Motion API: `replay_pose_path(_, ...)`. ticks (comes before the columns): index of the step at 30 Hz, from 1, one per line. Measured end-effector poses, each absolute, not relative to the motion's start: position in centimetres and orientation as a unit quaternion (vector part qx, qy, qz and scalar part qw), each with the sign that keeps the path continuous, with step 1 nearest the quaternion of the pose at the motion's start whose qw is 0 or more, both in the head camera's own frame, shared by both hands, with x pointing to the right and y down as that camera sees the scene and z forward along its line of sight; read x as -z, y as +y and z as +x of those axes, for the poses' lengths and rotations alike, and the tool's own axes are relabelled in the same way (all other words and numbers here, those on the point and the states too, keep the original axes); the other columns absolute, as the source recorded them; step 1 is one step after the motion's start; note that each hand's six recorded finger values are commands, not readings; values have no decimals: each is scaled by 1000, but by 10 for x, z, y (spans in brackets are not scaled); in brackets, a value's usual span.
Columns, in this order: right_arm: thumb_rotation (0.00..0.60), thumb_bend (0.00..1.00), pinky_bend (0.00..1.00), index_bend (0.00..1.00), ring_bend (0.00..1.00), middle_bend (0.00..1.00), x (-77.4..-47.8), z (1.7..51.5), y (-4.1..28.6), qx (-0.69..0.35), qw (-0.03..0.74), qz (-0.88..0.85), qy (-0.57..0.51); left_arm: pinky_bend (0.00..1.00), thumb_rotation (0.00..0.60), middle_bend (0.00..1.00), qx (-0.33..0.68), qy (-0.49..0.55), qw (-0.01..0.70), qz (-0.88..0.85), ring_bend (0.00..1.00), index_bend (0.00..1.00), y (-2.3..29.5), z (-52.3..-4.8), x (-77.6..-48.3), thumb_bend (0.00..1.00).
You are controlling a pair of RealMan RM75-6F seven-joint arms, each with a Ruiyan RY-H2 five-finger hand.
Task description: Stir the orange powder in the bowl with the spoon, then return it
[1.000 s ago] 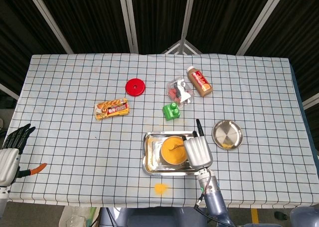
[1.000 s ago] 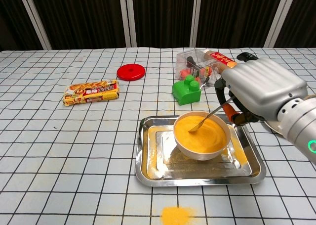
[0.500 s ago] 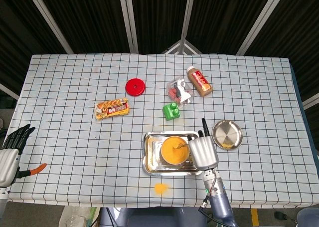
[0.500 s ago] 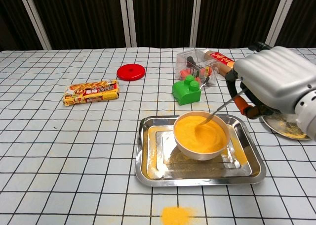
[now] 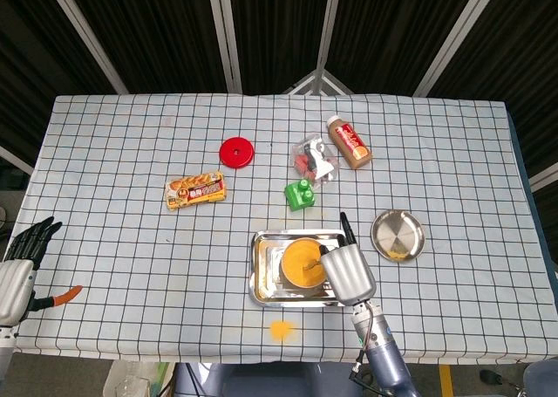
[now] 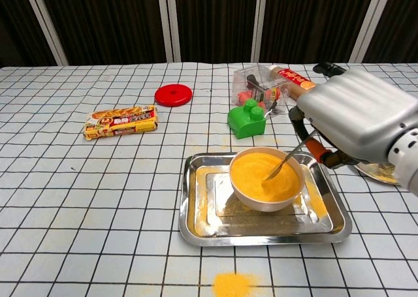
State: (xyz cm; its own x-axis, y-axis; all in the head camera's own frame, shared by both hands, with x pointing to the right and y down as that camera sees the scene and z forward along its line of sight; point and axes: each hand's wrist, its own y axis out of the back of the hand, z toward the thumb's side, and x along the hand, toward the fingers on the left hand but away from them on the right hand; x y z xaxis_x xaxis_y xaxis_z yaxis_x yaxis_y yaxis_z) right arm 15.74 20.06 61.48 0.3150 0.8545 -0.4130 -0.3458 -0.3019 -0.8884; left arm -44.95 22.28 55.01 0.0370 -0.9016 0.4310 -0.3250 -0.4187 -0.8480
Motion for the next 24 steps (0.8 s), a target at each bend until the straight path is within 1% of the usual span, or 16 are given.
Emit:
replay_pose_path(6, 600, 762, 0, 915, 432, 790, -604, 145, 196, -525, 579, -588, -209, 0, 600, 0, 518, 463, 278, -664, 0, 39, 222, -450, -550, 0)
replay_pose_path(14, 600, 762, 0, 914, 432, 790, -606, 145, 197, -507, 644, -549, -162, 0, 600, 0, 517, 462, 277, -665, 0, 39, 223, -450, -550, 0)
replay_pose_path(21, 600, 762, 0, 915, 432, 790, -608, 148, 198, -501, 667, -534, -142, 0, 600, 0, 517, 462, 276, -666, 0, 39, 223, -449, -550, 0)
replay_pose_path(24, 600, 762, 0, 914, 432, 790, -608, 149, 197, -500, 665, -536, -145, 0, 600, 0, 518, 462, 276, -666, 0, 39, 223, -449, -550, 0)
